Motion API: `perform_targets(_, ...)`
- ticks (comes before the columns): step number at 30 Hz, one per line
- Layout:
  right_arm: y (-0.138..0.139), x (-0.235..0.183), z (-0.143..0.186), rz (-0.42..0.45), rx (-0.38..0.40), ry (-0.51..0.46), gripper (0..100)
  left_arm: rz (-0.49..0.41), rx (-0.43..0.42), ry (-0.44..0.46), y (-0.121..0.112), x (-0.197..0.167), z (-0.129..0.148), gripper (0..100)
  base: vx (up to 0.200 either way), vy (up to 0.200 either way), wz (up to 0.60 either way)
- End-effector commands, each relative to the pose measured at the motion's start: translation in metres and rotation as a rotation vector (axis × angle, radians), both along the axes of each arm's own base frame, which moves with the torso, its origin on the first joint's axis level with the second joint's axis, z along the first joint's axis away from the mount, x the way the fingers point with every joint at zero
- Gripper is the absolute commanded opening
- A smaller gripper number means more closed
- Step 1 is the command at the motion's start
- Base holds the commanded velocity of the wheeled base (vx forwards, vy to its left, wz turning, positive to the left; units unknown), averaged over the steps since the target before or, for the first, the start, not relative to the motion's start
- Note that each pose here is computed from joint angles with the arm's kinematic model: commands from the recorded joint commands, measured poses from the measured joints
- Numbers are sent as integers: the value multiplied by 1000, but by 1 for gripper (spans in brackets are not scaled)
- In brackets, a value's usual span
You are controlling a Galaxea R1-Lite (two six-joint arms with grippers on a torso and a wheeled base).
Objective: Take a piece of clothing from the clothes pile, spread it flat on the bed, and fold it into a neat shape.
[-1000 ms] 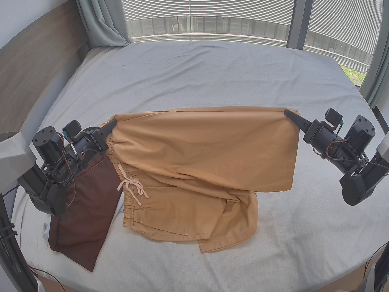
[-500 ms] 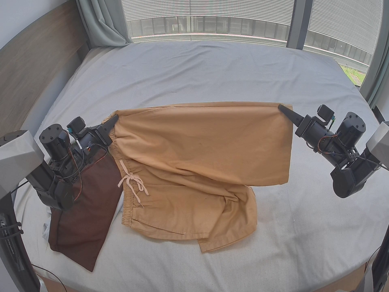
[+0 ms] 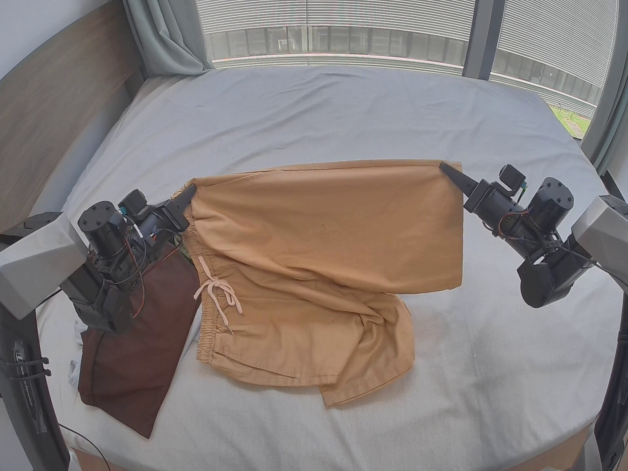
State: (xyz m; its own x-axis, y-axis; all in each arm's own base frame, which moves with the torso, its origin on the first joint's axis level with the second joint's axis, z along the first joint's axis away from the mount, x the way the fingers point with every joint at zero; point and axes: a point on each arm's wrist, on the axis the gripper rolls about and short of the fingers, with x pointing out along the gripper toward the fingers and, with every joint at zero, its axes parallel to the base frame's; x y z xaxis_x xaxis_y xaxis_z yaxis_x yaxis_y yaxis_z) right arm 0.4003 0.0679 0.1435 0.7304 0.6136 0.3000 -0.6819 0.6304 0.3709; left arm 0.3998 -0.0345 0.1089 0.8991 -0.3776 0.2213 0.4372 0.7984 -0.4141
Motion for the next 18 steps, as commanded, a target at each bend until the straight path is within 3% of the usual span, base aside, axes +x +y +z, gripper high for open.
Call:
perform_targets(1, -1, 20, -19, -11, -1, 11, 0, 8, -15, 14, -2, 13, -13, 0, 0, 0, 0)
perform_targets(10, 0, 43, -24, -4, 29, 46, 0, 0, -82, 29, -3, 29, -25, 0, 0, 0, 0)
perform_targets(18, 2, 61, -32, -3, 37, 65, 0, 7, -92, 32, -4, 40, -37, 0, 0, 0, 0)
